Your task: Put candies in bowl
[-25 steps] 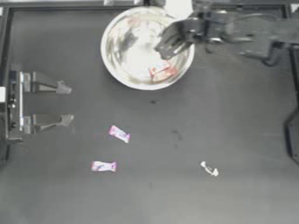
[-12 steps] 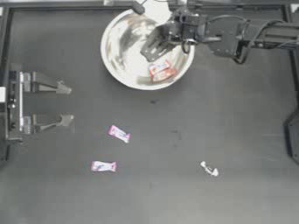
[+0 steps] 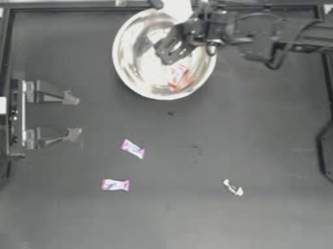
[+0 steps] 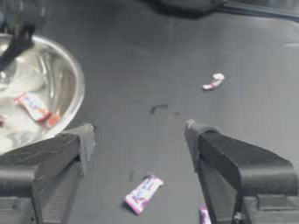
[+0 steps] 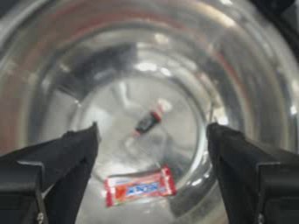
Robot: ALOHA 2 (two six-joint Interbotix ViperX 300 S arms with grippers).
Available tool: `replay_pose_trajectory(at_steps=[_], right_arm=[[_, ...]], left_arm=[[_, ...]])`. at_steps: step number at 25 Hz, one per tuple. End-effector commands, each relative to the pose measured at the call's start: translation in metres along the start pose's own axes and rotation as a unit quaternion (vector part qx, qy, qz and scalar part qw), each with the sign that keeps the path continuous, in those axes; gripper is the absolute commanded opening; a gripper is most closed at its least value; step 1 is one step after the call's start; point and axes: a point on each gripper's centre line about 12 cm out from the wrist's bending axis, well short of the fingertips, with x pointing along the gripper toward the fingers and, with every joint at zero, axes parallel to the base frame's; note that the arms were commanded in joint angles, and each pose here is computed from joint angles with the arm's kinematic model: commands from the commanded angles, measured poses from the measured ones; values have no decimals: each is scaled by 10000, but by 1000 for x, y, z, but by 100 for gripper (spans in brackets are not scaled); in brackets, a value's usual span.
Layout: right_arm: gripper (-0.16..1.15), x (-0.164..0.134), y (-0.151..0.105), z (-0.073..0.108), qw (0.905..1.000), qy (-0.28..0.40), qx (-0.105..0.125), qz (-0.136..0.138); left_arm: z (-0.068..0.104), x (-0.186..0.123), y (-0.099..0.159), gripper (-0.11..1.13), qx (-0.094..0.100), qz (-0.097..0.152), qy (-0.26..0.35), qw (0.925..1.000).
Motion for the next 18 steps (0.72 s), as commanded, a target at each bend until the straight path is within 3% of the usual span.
replay_pose_trajectory(at_steps=[1,8,14,18], right_arm=[[99,-54,10,10,9984,-480,-102,263],[99,-115,22,-26,9924,-813,-548,741],[99,-154,23,-63,9743,-1542,-748,1461],[99,-168,23,-89,9640,-1768,-846,1796]], left_arm=[[4,0,0,96,-2,-3,-17,10000],[-2,0,-1,97,6,-52,200,9998],[-4,0,-2,98,6,-90,357,9993],[-6,0,-3,98,15,-119,461,9989]])
